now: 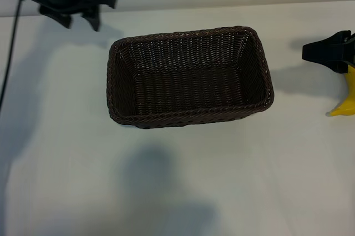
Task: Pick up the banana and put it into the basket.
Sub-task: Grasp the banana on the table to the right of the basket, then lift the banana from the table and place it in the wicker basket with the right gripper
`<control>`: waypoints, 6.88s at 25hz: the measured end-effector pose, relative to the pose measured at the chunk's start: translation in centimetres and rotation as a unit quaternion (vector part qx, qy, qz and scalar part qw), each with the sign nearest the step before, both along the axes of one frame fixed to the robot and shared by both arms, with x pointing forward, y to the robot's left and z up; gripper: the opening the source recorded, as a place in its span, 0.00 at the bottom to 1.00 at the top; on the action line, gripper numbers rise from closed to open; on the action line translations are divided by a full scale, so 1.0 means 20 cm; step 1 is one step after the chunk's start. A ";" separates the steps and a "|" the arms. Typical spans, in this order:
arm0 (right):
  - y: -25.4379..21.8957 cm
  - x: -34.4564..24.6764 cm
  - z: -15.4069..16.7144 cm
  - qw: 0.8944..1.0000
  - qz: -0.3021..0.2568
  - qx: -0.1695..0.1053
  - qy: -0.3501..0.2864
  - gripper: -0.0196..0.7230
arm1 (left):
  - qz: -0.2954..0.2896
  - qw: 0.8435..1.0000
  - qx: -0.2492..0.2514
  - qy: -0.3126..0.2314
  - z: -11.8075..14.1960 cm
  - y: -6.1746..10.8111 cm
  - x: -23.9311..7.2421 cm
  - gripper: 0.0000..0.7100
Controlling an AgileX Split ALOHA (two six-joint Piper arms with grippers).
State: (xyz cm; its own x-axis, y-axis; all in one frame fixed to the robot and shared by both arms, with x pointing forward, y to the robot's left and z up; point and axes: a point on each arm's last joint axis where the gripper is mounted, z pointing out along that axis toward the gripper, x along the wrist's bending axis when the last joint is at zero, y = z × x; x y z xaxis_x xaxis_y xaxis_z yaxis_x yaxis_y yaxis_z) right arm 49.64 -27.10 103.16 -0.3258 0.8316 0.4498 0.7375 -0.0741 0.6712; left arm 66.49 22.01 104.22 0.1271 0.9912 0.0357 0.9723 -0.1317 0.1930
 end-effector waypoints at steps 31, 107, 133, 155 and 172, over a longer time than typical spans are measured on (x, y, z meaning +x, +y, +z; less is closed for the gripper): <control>-0.01 0.00 -0.01 1.000 -0.006 -0.011 0.011 0.79 | 0.077 0.996 0.022 -0.023 0.32 0.43 -0.73 0.81; -0.04 0.46 0.08 0.962 -0.077 -0.200 0.169 0.79 | 0.073 0.919 -0.010 -0.388 0.00 0.45 -2.18 0.81; -0.26 0.74 -0.37 0.902 -0.111 -0.279 0.311 0.79 | 0.074 0.918 -0.011 -0.389 0.00 0.45 -2.18 0.81; -0.28 0.78 -0.65 0.888 -0.093 -0.278 0.354 0.70 | 0.074 0.918 -0.010 -0.388 0.00 0.45 -2.18 0.81; -0.27 0.73 -0.13 0.904 -0.106 -0.271 0.314 0.60 | 0.072 0.918 -0.009 -0.389 0.00 0.45 -2.18 0.81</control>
